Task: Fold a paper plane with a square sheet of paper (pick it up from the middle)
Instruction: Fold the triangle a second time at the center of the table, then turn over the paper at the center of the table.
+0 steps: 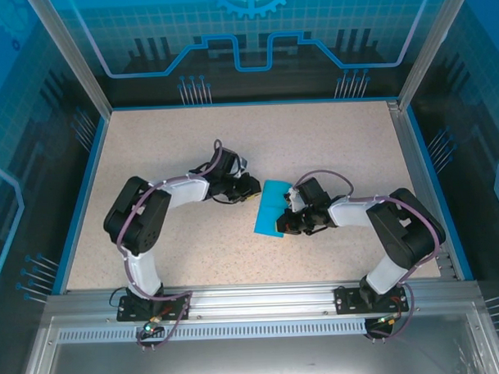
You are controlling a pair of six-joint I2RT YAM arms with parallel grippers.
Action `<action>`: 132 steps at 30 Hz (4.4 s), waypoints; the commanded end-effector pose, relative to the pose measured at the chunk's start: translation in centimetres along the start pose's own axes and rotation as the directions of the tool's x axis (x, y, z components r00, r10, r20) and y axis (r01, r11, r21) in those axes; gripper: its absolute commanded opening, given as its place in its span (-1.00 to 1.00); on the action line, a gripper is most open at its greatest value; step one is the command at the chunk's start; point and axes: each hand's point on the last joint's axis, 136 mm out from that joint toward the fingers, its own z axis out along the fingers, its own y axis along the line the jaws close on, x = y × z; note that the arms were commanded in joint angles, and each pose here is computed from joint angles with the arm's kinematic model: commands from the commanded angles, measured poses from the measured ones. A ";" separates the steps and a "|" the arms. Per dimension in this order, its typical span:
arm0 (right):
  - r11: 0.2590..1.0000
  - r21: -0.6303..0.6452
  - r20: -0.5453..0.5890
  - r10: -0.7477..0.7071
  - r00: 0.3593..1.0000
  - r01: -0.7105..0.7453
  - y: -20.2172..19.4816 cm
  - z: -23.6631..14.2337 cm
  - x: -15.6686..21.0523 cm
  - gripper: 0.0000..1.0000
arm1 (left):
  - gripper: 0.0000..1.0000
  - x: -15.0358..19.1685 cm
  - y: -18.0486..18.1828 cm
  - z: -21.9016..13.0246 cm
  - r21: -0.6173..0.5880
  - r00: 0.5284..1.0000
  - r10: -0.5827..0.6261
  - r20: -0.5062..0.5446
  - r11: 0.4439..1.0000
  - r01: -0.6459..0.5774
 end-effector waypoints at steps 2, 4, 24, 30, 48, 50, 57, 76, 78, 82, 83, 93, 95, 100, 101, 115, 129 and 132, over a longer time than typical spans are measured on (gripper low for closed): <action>0.985 0.149 -0.088 0.106 0.990 -0.092 -4.2 0.3 2.9 -1.00 | -0.58 3.8 -2.4 0.6 0.094 0.991 0.089 -0.101 0.992 -0.080; 0.985 0.144 -0.084 0.106 0.991 -0.093 -4.0 0.3 2.7 -0.99 | -0.59 4.8 -2.4 1.5 0.096 0.987 0.098 -0.130 0.992 -0.085; 0.997 -0.030 0.011 0.070 0.997 -0.070 1.3 -1.0 -0.9 -0.91 | -0.68 6.5 5.1 5.1 -0.117 0.985 -0.018 -0.171 0.993 -0.003; 0.997 -0.041 0.007 0.067 0.998 -0.067 2.2 0.1 -2.2 -0.89 | -0.68 6.5 5.1 5.1 -0.117 0.985 -0.020 -0.172 0.993 -0.001; 0.995 0.039 -0.067 0.094 0.993 -0.092 -1.1 0.5 2.0 -0.80 | -0.74 6.4 6.4 5.1 -0.155 0.986 -0.063 -0.156 0.987 0.038; 0.995 0.030 -0.081 0.099 0.992 -0.096 -1.3 0.4 2.8 -0.78 | -0.74 6.4 6.6 5.1 -0.159 0.986 -0.066 -0.153 0.986 0.042; 0.990 0.060 -0.095 0.133 0.987 -0.128 -3.2 0.0 5.3 -0.76 | -0.74 6.3 6.8 5.0 -0.161 0.986 -0.068 -0.154 0.986 0.043; 0.984 0.082 0.153 0.144 0.978 -0.157 -2.2 -5.6 0.9 -0.31 | -0.71 6.3 5.3 4.6 -0.112 0.985 -0.061 -0.160 0.993 0.044; 0.982 0.081 0.187 0.153 0.970 -0.171 -2.0 -5.9 -0.2 -0.26 | -0.71 6.2 5.0 4.4 -0.102 0.986 -0.061 -0.156 0.994 0.045; 0.980 0.039 0.207 0.182 0.961 -0.194 -1.4 -5.4 -2.1 -0.20 | -0.70 6.1 4.5 4.2 -0.092 0.987 -0.052 -0.151 0.995 0.039; 0.980 0.027 0.204 0.186 0.961 -0.196 -1.2 -5.1 -2.4 -0.20 | -0.70 6.0 4.5 4.2 -0.091 0.987 -0.051 -0.151 0.995 0.038; 0.974 -0.021 0.172 0.224 0.959 -0.224 -0.7 -3.0 -4.4 -0.20 | -0.70 6.0 4.2 3.9 -0.087 0.988 -0.047 -0.147 0.996 0.034; 0.973 -0.024 0.169 0.230 0.958 -0.229 -0.8 -2.6 -4.5 -0.21 | -0.70 6.0 4.2 3.8 -0.089 0.988 -0.045 -0.145 0.996 0.032; 0.969 -0.032 0.169 0.248 0.954 -0.246 -1.0 -2.0 -5.0 -0.25 | -0.70 6.0 4.2 3.8 -0.089 0.988 -0.045 -0.146 0.996 0.032; 0.967 -0.032 0.165 0.253 0.953 -0.251 -1.0 -1.9 -5.0 -0.25 | -0.70 6.0 4.2 3.8 -0.088 0.988 -0.044 -0.146 0.996 0.032; 0.959 -0.093 0.163 0.280 0.946 -0.268 -0.4 -1.2 -5.6 -0.35 | -0.70 5.8 4.0 3.7 -0.086 0.989 -0.043 -0.140 0.996 0.031; 0.971 -0.135 0.141 0.217 0.966 -0.199 -0.2 -0.7 -4.7 -0.41 | -0.67 5.3 2.6 3.3 -0.037 0.992 -0.043 -0.121 0.999 0.039; 0.973 -0.137 0.129 0.201 0.971 -0.184 -0.2 -0.5 -4.5 -0.50 | -0.65 5.1 1.9 3.2 -0.010 0.992 -0.048 -0.116 0.999 0.047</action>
